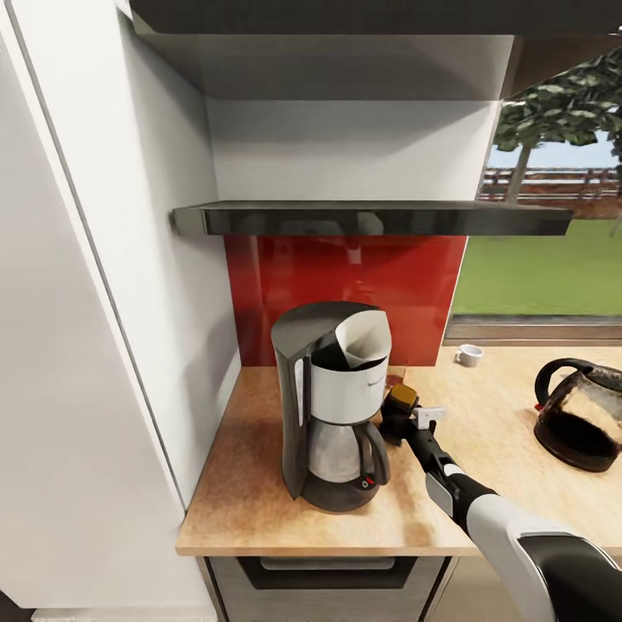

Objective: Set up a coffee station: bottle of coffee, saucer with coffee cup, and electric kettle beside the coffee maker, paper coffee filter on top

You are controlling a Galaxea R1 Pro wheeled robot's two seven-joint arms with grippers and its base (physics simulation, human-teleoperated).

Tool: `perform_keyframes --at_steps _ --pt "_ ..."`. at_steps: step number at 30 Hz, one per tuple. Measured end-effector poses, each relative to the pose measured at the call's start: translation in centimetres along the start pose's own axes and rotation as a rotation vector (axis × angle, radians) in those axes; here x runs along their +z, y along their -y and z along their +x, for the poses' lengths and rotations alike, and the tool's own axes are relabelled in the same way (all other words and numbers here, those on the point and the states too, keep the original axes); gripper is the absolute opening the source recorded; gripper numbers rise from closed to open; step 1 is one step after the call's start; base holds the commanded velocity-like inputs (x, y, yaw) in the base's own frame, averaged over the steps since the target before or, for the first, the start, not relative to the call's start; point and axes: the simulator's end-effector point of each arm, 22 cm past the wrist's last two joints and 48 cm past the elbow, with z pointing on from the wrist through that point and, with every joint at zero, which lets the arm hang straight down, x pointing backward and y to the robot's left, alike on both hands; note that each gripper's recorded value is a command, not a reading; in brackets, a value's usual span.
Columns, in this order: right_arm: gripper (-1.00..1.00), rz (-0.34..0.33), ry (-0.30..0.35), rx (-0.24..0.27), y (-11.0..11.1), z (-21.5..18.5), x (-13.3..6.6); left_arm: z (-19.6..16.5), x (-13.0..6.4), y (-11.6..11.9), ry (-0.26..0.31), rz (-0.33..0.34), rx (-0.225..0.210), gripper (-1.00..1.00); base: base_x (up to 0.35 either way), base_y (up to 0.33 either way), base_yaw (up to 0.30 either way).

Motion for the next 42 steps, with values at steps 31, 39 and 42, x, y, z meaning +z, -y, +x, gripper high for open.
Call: perform_keyframes --at_steps 31,39,42 --pt "1.00 -0.003 -0.028 0.005 -0.4 1.3 -0.5 0.0 0.0 -0.2 0.000 -0.002 -0.001 1.00 0.000 -0.034 0.000" --pt "1.00 -0.003 -0.029 0.006 -0.4 1.5 -0.4 -0.1 0.1 -0.1 0.001 -0.002 0.000 1.00 0.000 0.000 0.000" --pt "1.00 -0.003 -0.029 0.006 -0.4 1.6 -0.4 -0.2 0.2 -0.2 0.001 -0.003 -0.002 1.00 0.000 0.000 0.000"
